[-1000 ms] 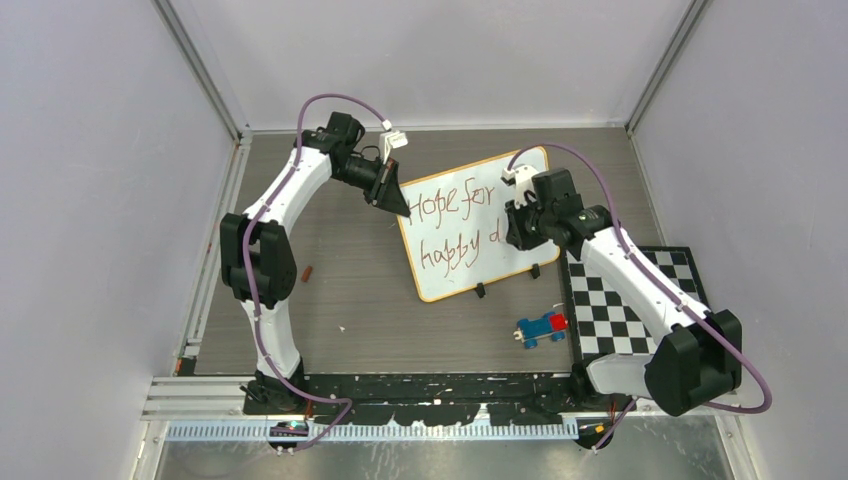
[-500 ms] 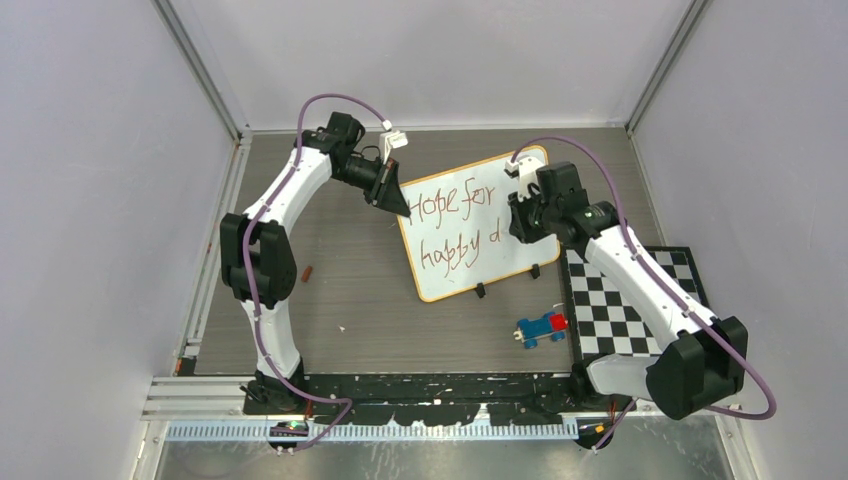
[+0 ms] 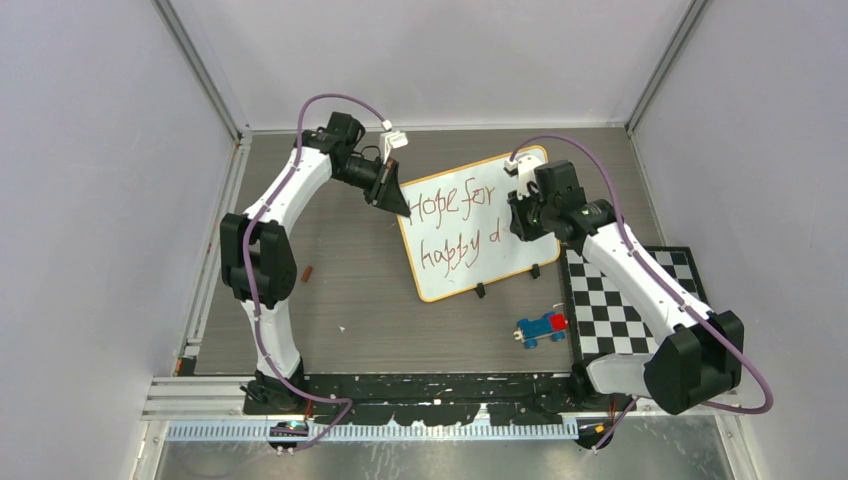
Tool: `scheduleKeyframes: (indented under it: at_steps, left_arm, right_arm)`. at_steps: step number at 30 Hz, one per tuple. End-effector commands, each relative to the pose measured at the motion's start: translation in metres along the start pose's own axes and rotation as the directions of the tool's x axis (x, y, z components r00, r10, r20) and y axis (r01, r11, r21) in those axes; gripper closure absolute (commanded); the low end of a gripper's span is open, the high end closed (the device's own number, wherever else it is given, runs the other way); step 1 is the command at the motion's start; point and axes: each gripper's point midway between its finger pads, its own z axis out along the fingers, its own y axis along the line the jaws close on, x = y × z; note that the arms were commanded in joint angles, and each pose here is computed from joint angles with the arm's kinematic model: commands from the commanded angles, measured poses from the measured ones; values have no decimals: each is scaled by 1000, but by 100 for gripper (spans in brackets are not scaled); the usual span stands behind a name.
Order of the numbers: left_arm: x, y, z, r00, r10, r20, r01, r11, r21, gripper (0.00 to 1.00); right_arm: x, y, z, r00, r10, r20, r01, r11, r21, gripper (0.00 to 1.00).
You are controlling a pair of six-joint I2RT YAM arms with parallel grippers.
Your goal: Write a sentence on the whiteboard
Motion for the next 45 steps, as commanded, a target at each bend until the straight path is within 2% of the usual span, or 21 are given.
scheduleKeyframes:
  at_steps: [1, 9, 23, 31, 45]
  left_arm:
    - [-1, 12, -5, 998, 64, -7, -65, 995, -75, 100]
    - [-1, 12, -6, 998, 66, -7, -66, 995, -77, 100]
    - [0, 13, -5, 998, 64, -9, -65, 995, -78, 100]
    - [-1, 13, -6, 998, 65, -8, -65, 995, -78, 100]
    - [0, 12, -6, 998, 68, -12, -69, 994, -81, 100]
  right_arm:
    - [-33, -2, -6, 995, -2, 97, 2, 1000, 1, 100]
    - [-23, 7, -1, 998, 5, 63, -2, 999, -47, 100]
    - [5, 0, 6, 1000, -26, -4, 26, 1000, -12, 100]
    - [-9, -12, -2, 999, -41, 32, 40, 998, 43, 100]
    - [-33, -12, -5, 996, -25, 85, 21, 999, 41, 100]
